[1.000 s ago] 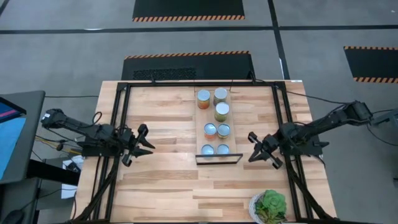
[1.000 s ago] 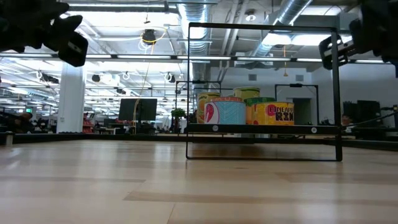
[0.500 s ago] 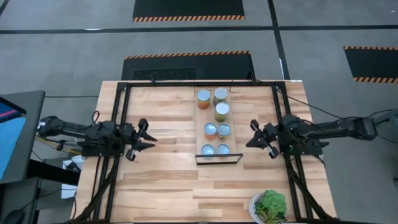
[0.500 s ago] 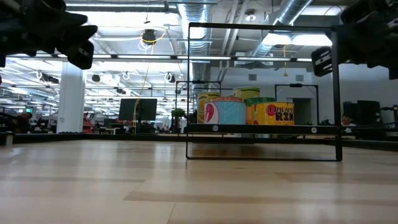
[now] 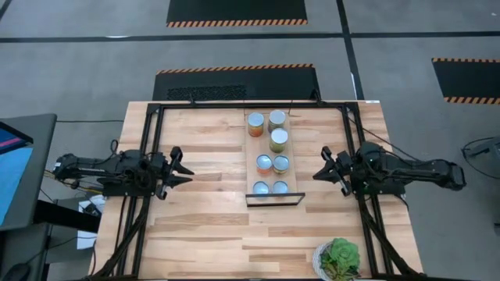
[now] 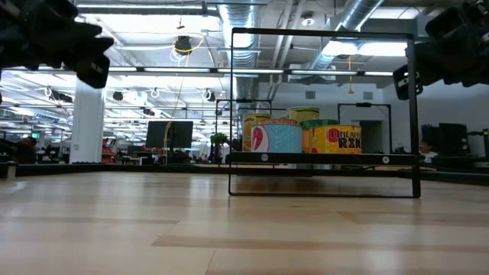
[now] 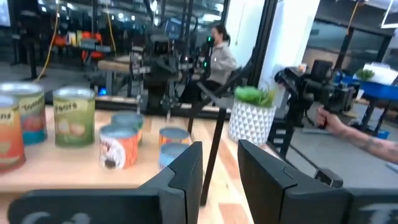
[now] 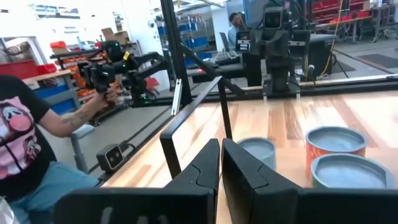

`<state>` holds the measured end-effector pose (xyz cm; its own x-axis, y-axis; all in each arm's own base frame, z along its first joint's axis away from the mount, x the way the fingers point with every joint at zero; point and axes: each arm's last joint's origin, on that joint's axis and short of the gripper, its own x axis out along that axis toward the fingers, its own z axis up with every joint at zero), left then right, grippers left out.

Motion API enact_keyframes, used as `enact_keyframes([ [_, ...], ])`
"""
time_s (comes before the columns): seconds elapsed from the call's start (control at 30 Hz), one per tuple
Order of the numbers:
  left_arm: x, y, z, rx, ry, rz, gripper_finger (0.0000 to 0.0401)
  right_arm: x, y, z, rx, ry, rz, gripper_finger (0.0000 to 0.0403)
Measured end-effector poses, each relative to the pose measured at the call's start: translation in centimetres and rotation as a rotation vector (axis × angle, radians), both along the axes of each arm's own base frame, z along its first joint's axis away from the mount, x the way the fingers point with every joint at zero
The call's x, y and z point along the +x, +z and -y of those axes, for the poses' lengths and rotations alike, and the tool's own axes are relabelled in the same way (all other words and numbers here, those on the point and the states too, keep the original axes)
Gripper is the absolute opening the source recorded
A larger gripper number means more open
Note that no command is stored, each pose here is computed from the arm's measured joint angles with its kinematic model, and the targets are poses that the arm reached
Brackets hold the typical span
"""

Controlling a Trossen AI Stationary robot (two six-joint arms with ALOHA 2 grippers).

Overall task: Pick and place cans onto a shelf
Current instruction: Return to Home Position

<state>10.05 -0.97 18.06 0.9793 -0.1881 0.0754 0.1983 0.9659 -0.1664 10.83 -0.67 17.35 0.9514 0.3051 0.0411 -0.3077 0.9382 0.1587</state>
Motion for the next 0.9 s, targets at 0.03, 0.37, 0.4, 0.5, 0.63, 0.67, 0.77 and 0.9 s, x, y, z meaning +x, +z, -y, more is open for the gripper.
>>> enact_keyframes([
  [0.03,-0.1,-0.2,0.0,0.001,0.001,-0.015,0.0091,-0.1,0.0,0.0,-0.003,-0.001,-0.002,0.0044],
  [0.37,-0.2,-1.2,-0.2,-0.075,0.049,-0.14,0.0091,-0.4,-0.1,-0.1,0.003,-0.003,-0.008,0.0044],
  [0.4,-0.2,-1.2,-0.2,-0.071,0.054,-0.14,0.0091,-0.4,-0.2,-0.1,0.003,-0.005,-0.011,0.0044],
  [0.5,-0.2,-1.2,-0.2,-0.063,0.073,-0.142,0.0091,-0.4,-0.3,-0.1,0.006,-0.005,-0.026,0.0044],
  [0.63,-0.2,-1.2,-0.3,-0.063,0.084,-0.143,0.0091,-0.4,-0.5,-0.1,0.011,-0.005,-0.047,0.0044],
  [0.67,-0.2,-1.3,-0.3,-0.063,0.088,-0.143,0.0091,-0.4,-0.5,-0.1,0.011,-0.005,-0.051,0.0044],
  [0.77,-0.2,-1.3,-0.3,-0.063,0.09,-0.145,0.0091,-0.4,-0.7,-0.1,0.015,-0.005,-0.064,0.0044],
  [0.9,-0.2,-1.3,-0.3,-0.062,0.09,-0.145,0.0091,-0.4,-0.8,-0.1,0.019,-0.005,-0.08,0.0044],
])
